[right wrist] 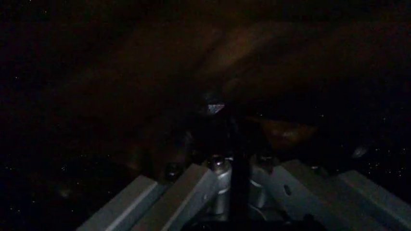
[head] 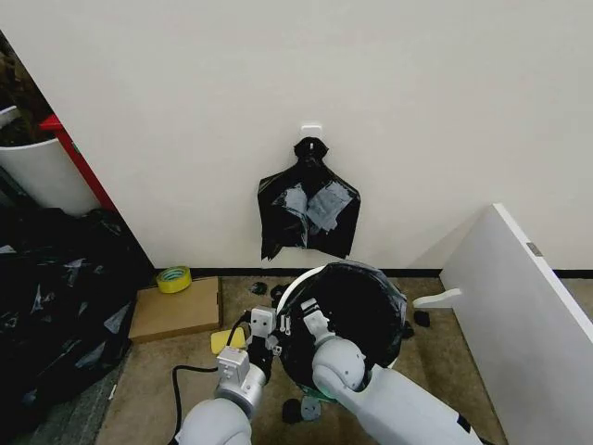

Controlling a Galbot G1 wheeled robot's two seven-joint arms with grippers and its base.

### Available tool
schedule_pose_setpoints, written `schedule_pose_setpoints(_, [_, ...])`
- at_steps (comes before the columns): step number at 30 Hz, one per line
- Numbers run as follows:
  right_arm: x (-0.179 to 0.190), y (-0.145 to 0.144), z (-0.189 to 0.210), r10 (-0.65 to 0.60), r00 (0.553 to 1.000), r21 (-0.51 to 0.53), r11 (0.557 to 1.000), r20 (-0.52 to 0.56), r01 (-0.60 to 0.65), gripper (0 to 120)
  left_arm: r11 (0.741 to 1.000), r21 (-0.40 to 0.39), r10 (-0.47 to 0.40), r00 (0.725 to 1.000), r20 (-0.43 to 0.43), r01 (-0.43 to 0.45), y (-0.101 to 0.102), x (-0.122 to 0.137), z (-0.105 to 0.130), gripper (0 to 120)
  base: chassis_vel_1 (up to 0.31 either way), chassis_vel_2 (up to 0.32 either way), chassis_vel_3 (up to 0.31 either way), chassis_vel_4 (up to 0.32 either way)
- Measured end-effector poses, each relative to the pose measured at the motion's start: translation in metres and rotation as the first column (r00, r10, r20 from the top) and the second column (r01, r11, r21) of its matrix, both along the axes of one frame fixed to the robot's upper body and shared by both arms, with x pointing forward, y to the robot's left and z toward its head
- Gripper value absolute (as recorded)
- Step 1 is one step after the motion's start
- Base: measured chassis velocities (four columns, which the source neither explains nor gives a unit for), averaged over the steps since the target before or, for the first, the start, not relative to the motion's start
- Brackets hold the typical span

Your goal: Place the garbage bag over the trash bin.

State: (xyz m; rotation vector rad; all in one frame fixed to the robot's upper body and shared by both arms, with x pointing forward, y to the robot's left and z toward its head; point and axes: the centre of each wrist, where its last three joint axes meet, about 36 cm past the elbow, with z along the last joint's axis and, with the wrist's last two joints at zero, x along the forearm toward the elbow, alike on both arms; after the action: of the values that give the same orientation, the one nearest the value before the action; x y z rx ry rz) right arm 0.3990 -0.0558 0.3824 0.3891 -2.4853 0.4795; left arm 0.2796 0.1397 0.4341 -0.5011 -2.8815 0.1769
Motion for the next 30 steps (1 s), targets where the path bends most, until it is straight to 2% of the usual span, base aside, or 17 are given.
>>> schedule_pose_setpoints(8, [-0.021,-0.016,0.024,0.039,0.999,0.079,0.996,0.002,-0.039,3,1.0,-0.021,0.016,1.0,-0.023,-0.017,0.001,0.007,-0.002,1,0.0,0.0,0.0,0.0])
schedule_pose_setpoints(12, [-0.039,-0.038,0.043,0.088,0.996,0.149,0.985,-0.004,-0.086,22,0.998,-0.053,0.037,0.997,-0.063,-0.041,0.003,0.018,-0.002,1,0.0,0.0,0.0,0.0])
schedule_pose_setpoints(14, [-0.042,-0.042,0.046,0.094,0.996,0.163,0.982,-0.007,-0.092,25,0.997,-0.06,0.04,0.997,-0.071,-0.044,0.004,0.02,-0.001,1,0.0,0.0,0.0,0.0])
schedule_pose_setpoints(19, [-0.059,-0.069,0.075,0.113,0.994,0.272,0.956,-0.006,-0.107,46,0.993,-0.09,0.06,0.992,-0.112,-0.07,0.008,0.03,0.002,1,0.0,0.0,0.0,0.0])
schedule_pose_setpoints(21, [-0.063,-0.074,0.079,0.115,0.993,0.281,0.953,0.0,-0.111,50,0.993,-0.092,0.063,0.991,-0.116,-0.074,0.009,0.03,0.003,1,0.0,0.0,0.0,0.0])
schedule_pose_setpoints(24, [-0.078,-0.093,0.093,0.118,0.993,0.289,0.95,0.015,-0.117,61,0.991,-0.096,0.077,0.988,-0.133,-0.09,0.013,0.034,0.004,1,0.0,0.0,0.0,0.0])
schedule_pose_setpoints(27, [-0.106,-0.109,0.109,0.133,0.991,0.298,0.945,0.034,-0.137,77,0.987,-0.107,0.096,0.979,-0.179,-0.117,0.018,0.04,0.004,1,0.0,0.0,0.0,0.0])
schedule_pose_setpoints(30, [-0.123,-0.113,0.117,0.138,0.989,0.319,0.937,0.044,-0.145,83,0.982,-0.127,0.11,0.968,-0.225,-0.141,0.02,0.045,0.003,1,0.0,0.0,0.0,0.0])
